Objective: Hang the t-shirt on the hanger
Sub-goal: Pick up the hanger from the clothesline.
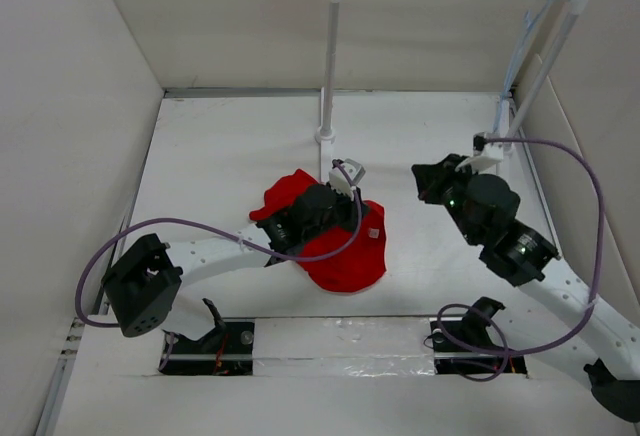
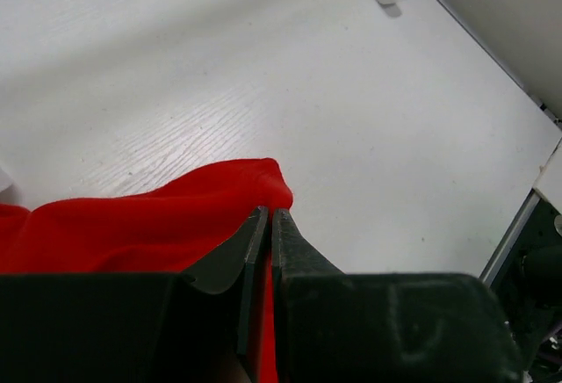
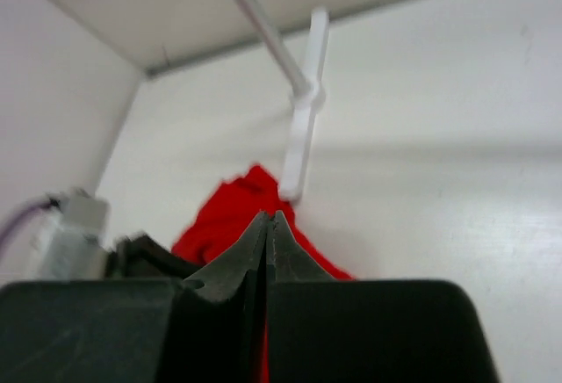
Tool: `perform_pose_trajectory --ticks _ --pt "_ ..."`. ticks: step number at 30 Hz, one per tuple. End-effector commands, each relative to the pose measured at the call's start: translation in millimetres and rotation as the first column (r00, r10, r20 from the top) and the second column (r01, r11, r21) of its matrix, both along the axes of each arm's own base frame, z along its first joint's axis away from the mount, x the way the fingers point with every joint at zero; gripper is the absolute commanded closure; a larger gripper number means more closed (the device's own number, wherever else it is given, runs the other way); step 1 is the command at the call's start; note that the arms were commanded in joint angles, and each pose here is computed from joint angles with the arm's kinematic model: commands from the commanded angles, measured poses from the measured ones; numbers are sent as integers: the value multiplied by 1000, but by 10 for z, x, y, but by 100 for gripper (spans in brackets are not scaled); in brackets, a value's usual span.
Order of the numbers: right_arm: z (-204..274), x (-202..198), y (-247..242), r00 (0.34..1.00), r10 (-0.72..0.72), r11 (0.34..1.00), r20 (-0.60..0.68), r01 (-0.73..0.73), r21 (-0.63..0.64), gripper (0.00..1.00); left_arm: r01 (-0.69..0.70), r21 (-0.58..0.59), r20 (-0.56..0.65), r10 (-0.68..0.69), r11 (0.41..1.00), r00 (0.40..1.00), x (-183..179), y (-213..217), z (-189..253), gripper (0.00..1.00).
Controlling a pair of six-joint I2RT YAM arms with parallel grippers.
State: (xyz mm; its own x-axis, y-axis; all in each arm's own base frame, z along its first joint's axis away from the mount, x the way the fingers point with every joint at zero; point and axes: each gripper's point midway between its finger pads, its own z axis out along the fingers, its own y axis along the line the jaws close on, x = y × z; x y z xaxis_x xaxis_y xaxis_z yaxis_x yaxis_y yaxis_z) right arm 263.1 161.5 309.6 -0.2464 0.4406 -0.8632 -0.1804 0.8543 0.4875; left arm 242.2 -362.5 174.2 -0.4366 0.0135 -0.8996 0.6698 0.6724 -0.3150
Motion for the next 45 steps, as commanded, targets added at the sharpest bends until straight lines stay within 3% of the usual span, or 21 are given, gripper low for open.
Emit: perform_pose_trajectory --ticks 1,2,6,8,9,10,11,13,14,17,22,29,31,34,45 --pt "685 167 -345 977 -182 982 116 187 -37 100 34 -113 78 -25 993 997 30 -124 353 100" --pt "1049 202 -512 952 -248 967 180 254 -15 100 39 -108 79 -31 993 996 28 -132 337 100" --pt "1576 534 -1040 828 -507 851 242 524 -10 100 45 -104 71 -38 994 997 -9 -104 267 100" --pt "1572 823 -1193 788 -573 800 226 598 -57 92 74 -106 59 -68 992 996 -70 -116 241 100" --pt "1801 859 -1483 728 -640 748 246 663 -15 87 86 -112 54 -80 990 995 -102 -117 259 100" --pt "1836 930 -1565 716 -654 735 246 678 -21 67 97 -116 52 -92 988 994 -130 -116 260 100" --pt "1808 1076 -1634 703 -670 716 238 697 -39 58 98 -126 60 -91 987 994 -142 -98 321 100" --pt "1984 1153 -1962 657 -712 671 248 741 -38 41 101 -124 61 -94 987 994 -163 -69 323 100" --pt "1897 1323 -2035 660 -718 663 221 745 -73 38 97 -129 69 -89 987 994 -163 -53 365 100" --pt "2034 1448 -2317 667 -717 666 202 741 -88 37 95 -125 76 -86 988 993 -161 -36 367 100" --pt "1848 1865 -2200 788 -590 763 178 616 -196 37 125 -131 67 -118 983 991 -204 -82 355 100" --pt "1601 2102 -2343 812 -572 765 114 579 -281 41 142 -132 66 -134 981 989 -228 -99 360 100" --pt "1535 2122 -2434 796 -596 747 102 597 -293 48 145 -132 66 -138 981 988 -230 -104 361 100" --pt "1454 2139 -2556 781 -617 729 96 614 -302 51 145 -127 65 -138 981 988 -225 -111 342 100" --pt "1291 2390 -2461 838 -541 782 73 533 -323 55 159 -133 67 -151 978 986 -249 -118 362 100"
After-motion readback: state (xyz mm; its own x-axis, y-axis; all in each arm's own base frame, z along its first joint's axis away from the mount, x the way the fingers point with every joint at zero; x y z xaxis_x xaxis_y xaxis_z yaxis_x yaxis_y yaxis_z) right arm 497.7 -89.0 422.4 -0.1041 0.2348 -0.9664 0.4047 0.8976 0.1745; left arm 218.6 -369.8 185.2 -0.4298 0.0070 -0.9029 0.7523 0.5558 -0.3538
